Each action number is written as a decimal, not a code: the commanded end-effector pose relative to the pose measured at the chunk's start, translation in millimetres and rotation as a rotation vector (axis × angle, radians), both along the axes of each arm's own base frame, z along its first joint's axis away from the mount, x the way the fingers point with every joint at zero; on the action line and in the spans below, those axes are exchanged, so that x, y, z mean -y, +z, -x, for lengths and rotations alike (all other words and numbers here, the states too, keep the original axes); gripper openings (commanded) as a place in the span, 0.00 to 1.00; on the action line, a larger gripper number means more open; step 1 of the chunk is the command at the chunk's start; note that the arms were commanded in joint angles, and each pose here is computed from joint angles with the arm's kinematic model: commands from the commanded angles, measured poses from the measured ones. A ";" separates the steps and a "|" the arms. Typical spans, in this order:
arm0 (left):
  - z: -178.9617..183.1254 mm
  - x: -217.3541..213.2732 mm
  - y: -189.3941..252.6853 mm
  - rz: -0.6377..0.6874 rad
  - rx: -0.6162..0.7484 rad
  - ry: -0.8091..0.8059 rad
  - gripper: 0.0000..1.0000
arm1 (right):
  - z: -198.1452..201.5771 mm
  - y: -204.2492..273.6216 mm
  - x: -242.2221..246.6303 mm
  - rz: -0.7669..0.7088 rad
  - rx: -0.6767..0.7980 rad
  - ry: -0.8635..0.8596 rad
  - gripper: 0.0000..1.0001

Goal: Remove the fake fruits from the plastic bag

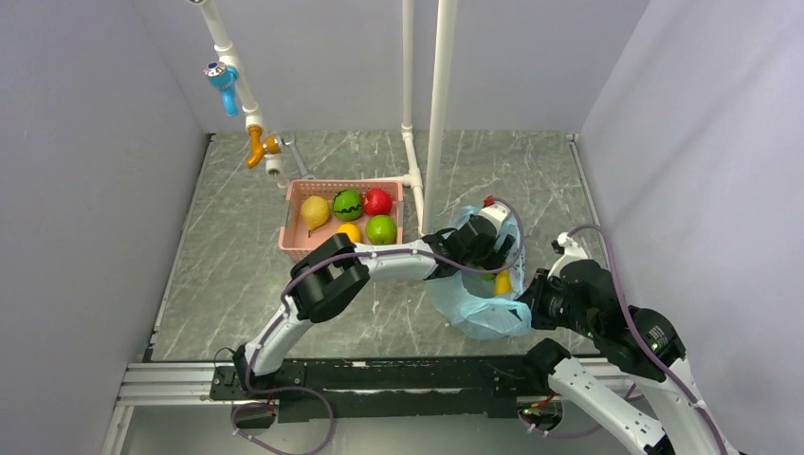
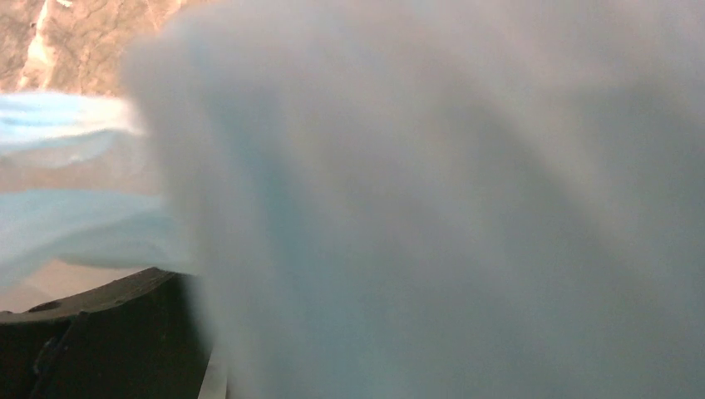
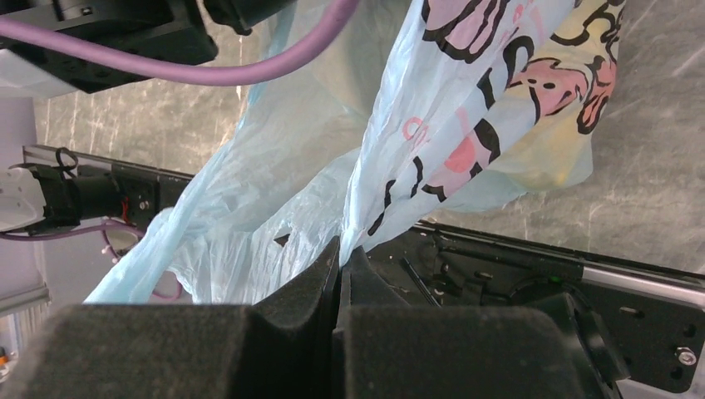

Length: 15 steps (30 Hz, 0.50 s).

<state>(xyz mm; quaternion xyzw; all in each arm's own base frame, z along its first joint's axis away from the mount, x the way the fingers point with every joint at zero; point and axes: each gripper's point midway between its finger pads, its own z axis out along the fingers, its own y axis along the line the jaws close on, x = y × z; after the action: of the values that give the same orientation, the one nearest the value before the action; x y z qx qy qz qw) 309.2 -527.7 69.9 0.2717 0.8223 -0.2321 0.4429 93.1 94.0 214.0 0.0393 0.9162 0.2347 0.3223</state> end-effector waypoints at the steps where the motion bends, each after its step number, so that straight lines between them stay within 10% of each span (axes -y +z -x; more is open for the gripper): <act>1: -5.6 -14.3 -48.4 -0.114 -0.087 0.078 0.98 | -8.7 23.6 -4.0 -0.035 0.087 0.011 0.00; 15: 14.6 -29.4 -28.8 -0.146 -0.097 -0.026 0.52 | -10.9 24.6 -1.0 -0.039 0.120 -0.003 0.00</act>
<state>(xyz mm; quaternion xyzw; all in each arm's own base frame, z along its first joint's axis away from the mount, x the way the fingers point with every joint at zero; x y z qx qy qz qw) 309.1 -532.4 49.8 0.2705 0.8355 -0.2240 0.4227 98.7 89.8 225.2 0.0384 0.9071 0.2311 0.3497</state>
